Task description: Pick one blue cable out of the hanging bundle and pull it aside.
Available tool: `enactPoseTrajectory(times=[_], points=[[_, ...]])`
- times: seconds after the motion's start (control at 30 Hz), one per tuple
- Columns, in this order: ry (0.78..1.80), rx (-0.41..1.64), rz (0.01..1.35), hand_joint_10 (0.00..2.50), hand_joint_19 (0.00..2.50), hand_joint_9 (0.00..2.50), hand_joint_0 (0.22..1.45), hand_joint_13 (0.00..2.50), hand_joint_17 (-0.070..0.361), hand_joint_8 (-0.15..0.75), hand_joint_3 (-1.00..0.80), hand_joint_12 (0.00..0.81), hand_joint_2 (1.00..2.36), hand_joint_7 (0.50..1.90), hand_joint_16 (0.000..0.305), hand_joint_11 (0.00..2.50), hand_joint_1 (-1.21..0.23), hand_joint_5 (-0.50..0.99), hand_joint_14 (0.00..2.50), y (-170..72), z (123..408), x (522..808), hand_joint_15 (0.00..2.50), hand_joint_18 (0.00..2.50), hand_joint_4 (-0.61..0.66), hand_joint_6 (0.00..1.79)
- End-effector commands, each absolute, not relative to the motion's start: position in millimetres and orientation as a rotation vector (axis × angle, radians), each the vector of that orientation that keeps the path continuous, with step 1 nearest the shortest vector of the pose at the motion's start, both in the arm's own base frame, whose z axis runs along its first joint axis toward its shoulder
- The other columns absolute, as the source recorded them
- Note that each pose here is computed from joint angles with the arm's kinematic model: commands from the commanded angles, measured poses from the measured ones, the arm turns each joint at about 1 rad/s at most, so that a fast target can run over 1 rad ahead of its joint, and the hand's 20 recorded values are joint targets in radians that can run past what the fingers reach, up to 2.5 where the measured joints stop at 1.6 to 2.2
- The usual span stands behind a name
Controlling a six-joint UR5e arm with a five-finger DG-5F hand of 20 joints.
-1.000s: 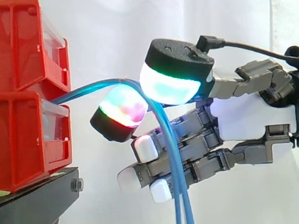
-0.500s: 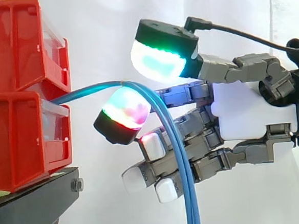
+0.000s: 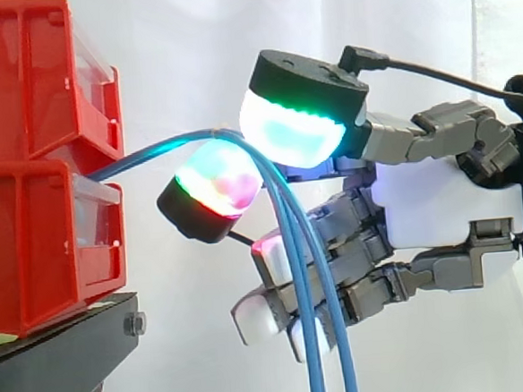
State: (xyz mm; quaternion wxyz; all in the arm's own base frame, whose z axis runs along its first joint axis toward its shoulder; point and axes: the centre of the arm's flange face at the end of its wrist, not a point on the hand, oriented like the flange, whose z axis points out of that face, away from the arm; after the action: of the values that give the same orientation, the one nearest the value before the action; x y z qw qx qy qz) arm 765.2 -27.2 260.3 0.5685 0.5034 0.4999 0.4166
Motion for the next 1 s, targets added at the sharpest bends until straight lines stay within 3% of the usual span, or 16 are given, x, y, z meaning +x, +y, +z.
enactPoseTrajectory(times=[0.0, 0.17, 0.23, 0.3, 0.37, 0.47, 0.6, 0.83, 0.97], points=[[1.198, 1.186, 0.975, 0.02, 0.55, 1.05, 0.78, 0.88, 0.087, 0.213, -0.50, 0.317, 1.00, 0.72, 0.038, 0.64, -0.87, -0.18, 0.02, -27.3, 258.5, 763.5, 0.50, 0.82, -0.29, 0.95], [1.218, 1.189, 0.972, 0.02, 0.57, 1.09, 0.66, 0.93, 0.081, 0.208, -0.50, 0.311, 1.00, 0.68, 0.036, 0.68, -0.97, -0.17, 0.02, -26.7, 256.9, 761.9, 0.57, 0.84, -0.18, 0.95], [1.217, 1.190, 0.971, 0.01, 0.58, 1.13, 0.54, 0.94, 0.089, 0.227, -0.50, 0.336, 1.00, 0.69, 0.040, 0.69, -0.85, -0.16, 0.02, -27.8, 256.9, 761.9, 0.59, 0.84, -0.14, 0.94], [1.217, 1.190, 0.971, 0.02, 0.61, 1.15, 0.49, 0.94, 0.100, 0.264, -0.50, 0.358, 1.00, 0.71, 0.044, 0.69, -0.72, -0.15, 0.02, -27.8, 256.9, 761.9, 0.59, 0.82, -0.11, 0.93], [1.217, 1.190, 0.971, 0.02, 0.62, 1.16, 0.47, 0.94, 0.108, 0.287, -0.50, 0.383, 1.00, 0.74, 0.048, 0.68, -0.53, -0.15, 0.02, -27.8, 256.9, 761.9, 0.60, 0.80, -0.08, 0.91], [1.218, 1.191, 0.970, 0.02, 0.66, 1.17, 0.47, 0.92, 0.115, 0.305, -0.50, 0.393, 1.00, 0.77, 0.051, 0.70, -0.41, -0.14, 0.02, -27.9, 256.8, 761.7, 0.61, 0.78, -0.06, 0.90], [1.216, 1.191, 0.969, 0.02, 0.68, 1.17, 0.51, 0.90, 0.111, 0.303, -0.50, 0.384, 1.00, 0.79, 0.049, 0.71, -0.44, -0.14, 0.02, -29.0, 256.9, 761.8, 0.62, 0.75, -0.05, 0.89], [1.217, 1.188, 0.970, 0.02, 0.68, 1.13, 0.56, 0.86, 0.106, 0.286, -0.50, 0.368, 1.00, 0.86, 0.047, 0.72, -0.72, -0.15, 0.02, -28.8, 257.6, 762.2, 0.62, 0.75, -0.01, 0.89], [1.212, 1.183, 0.973, 0.02, 0.68, 1.14, 0.47, 0.88, 0.120, 0.312, -0.50, 0.401, 1.00, 0.84, 0.053, 0.71, -0.67, -0.13, 0.02, -28.9, 263.3, 761.4, 0.63, 0.78, 0.03, 0.89]])
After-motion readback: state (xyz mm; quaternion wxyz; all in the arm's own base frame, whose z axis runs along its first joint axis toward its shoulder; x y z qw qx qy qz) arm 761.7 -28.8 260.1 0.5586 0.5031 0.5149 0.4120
